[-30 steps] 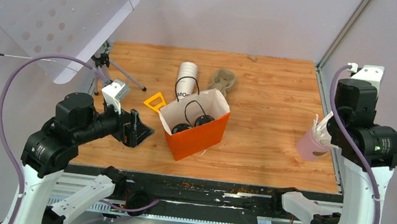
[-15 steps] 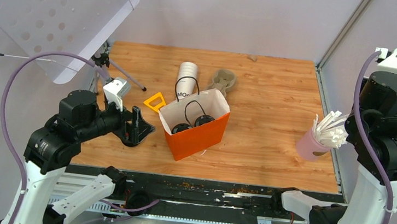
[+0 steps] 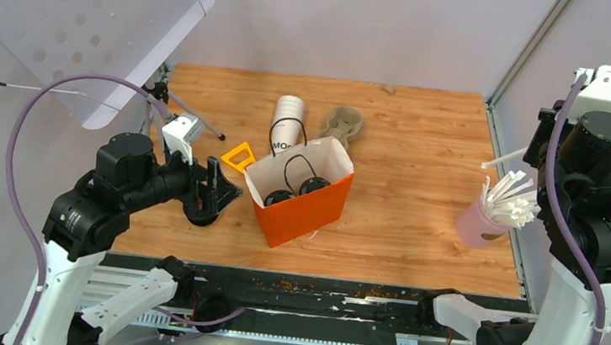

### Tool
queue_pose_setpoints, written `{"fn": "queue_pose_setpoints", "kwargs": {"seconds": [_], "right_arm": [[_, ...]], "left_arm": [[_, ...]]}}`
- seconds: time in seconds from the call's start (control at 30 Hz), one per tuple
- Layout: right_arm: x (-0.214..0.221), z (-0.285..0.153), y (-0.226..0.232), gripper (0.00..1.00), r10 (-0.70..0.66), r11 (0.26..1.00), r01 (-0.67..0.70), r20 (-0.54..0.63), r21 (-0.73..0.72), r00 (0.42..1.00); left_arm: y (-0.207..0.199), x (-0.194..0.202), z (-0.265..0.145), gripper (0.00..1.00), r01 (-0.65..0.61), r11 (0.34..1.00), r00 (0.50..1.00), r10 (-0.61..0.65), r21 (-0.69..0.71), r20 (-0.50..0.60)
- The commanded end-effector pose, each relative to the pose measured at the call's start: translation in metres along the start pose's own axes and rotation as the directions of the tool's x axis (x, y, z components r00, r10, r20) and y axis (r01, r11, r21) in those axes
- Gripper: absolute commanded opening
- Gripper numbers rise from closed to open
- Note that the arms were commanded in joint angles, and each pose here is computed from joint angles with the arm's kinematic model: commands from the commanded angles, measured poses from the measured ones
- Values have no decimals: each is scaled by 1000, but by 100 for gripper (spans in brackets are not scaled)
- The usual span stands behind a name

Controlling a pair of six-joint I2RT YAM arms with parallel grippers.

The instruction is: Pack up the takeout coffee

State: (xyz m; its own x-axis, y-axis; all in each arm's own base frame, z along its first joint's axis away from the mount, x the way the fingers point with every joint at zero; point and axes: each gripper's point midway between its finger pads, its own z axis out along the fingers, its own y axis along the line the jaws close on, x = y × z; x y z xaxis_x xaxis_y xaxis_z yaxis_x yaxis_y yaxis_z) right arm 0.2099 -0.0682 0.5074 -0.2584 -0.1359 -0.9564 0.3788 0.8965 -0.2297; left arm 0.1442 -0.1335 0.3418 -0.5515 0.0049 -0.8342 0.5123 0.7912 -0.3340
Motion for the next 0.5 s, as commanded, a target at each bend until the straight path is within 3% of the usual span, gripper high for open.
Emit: {"fn": "queue_pose_setpoints", "kwargs": {"seconds": [0.0,0.27,0.47], "right_arm": [[-14,0,52,0,159,956,-146,33,-253,987],[-15,-8,136,0,338,754,-358,-142,-550,930],[-29,-27,174,0,387,615,-429,-221,-661,895]], "left_arm": [[-4,-14,5,100,3,1000,999,-4,18,38],[-8,-18,3,100,0,1000,999,-1,28,42],[-8,-18,4,100,-1,1000,999,0,28,37]]}}
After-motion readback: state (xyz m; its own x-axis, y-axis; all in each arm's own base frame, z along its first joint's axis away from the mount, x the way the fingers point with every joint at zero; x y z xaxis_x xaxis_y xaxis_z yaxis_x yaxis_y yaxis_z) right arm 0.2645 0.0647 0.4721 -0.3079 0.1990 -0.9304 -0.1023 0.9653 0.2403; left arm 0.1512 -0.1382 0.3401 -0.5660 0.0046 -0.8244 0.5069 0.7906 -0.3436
